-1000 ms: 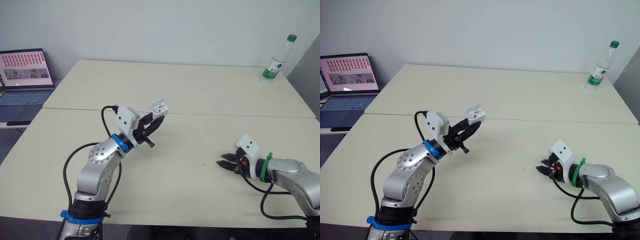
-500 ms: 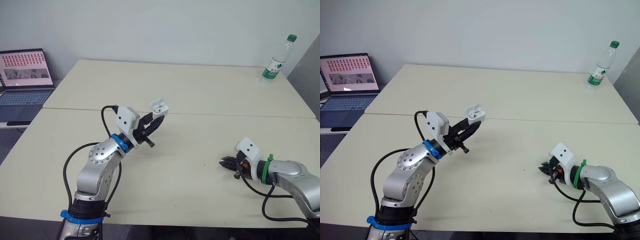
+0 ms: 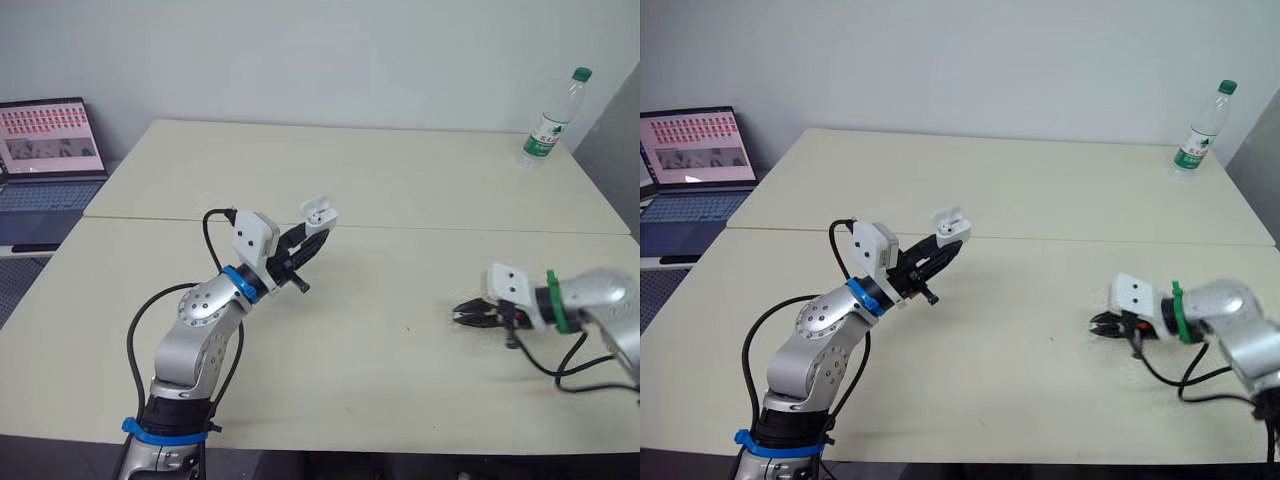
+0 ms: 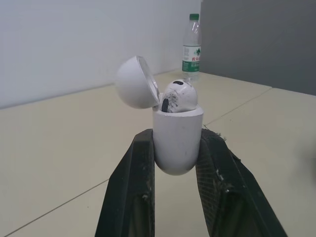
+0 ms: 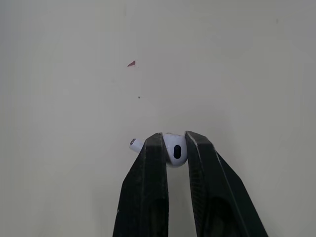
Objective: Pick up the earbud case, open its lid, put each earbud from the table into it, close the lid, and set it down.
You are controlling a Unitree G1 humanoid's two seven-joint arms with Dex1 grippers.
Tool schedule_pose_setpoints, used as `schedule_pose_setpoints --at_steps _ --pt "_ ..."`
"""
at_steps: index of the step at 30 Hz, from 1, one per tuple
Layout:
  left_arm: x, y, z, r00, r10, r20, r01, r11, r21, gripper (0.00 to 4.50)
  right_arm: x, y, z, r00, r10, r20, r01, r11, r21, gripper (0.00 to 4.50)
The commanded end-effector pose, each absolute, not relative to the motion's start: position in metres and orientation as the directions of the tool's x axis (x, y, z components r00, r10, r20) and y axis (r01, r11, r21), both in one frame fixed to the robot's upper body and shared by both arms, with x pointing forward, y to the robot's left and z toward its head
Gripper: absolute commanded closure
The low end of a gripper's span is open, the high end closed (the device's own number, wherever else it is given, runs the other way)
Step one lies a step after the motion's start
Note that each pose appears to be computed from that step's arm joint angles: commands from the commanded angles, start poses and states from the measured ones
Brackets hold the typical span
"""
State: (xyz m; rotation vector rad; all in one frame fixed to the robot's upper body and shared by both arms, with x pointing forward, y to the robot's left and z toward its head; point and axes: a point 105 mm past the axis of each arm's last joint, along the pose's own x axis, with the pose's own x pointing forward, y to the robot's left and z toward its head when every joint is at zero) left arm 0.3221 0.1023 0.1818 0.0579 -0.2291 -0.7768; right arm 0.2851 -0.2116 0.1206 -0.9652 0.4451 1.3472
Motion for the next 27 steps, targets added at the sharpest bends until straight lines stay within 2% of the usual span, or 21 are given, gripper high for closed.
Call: schedule_pose_setpoints --at_steps 1,4,6,9,11,13,17,20,26,27 --pt "0.321 0.098 0.194 0.667 -0.709 0.228 0.690 0.703 0.171 3.74 0.275 -0.238 0.107 0.034 0.404 -0.914 -0.824 -0.506 -0.255 4.30" --pt "0.320 0.095 0.194 0.662 -0.712 0.233 0.692 0.701 0.174 3.74 0.282 -0.257 0.101 -0.004 0.191 -0.982 -0.618 -0.772 -0.148 4.30" --pt "0.317 0.095 0.193 0.661 -0.713 0.235 0.692 0.700 0.176 3.74 0.287 -0.272 0.101 -0.007 0.048 -0.999 -0.502 -0.864 -0.038 4.30" --pt "0.313 0.096 0.192 0.664 -0.709 0.236 0.688 0.704 0.178 3.74 0.289 -0.294 0.106 -0.016 -0.132 -0.991 -0.409 -0.904 0.127 4.30" --pt "0.309 0.098 0.190 0.675 -0.699 0.235 0.677 0.714 0.178 3.74 0.293 -0.303 0.108 -0.003 -0.198 -0.980 -0.400 -0.898 0.183 4.30" --pt "0.307 0.101 0.189 0.691 -0.684 0.235 0.663 0.729 0.173 3.74 0.299 -0.309 0.105 0.029 -0.223 -0.974 -0.395 -0.898 0.194 4.30" --pt "0.303 0.105 0.186 0.713 -0.662 0.231 0.642 0.749 0.163 3.74 0.311 -0.305 0.097 0.087 -0.191 -0.978 -0.365 -0.919 0.147 4.30" --pt "0.301 0.105 0.186 0.713 -0.662 0.229 0.643 0.749 0.163 3.74 0.311 -0.304 0.095 0.086 -0.152 -0.985 -0.360 -0.926 0.111 4.30" --pt "0.306 0.105 0.190 0.704 -0.674 0.226 0.651 0.738 0.174 3.74 0.311 -0.299 0.095 0.093 -0.083 -0.992 -0.353 -0.935 0.045 2.26" --pt "0.307 0.104 0.190 0.700 -0.677 0.225 0.655 0.735 0.175 3.74 0.311 -0.299 0.095 0.095 -0.074 -0.993 -0.354 -0.934 0.036 2.26"
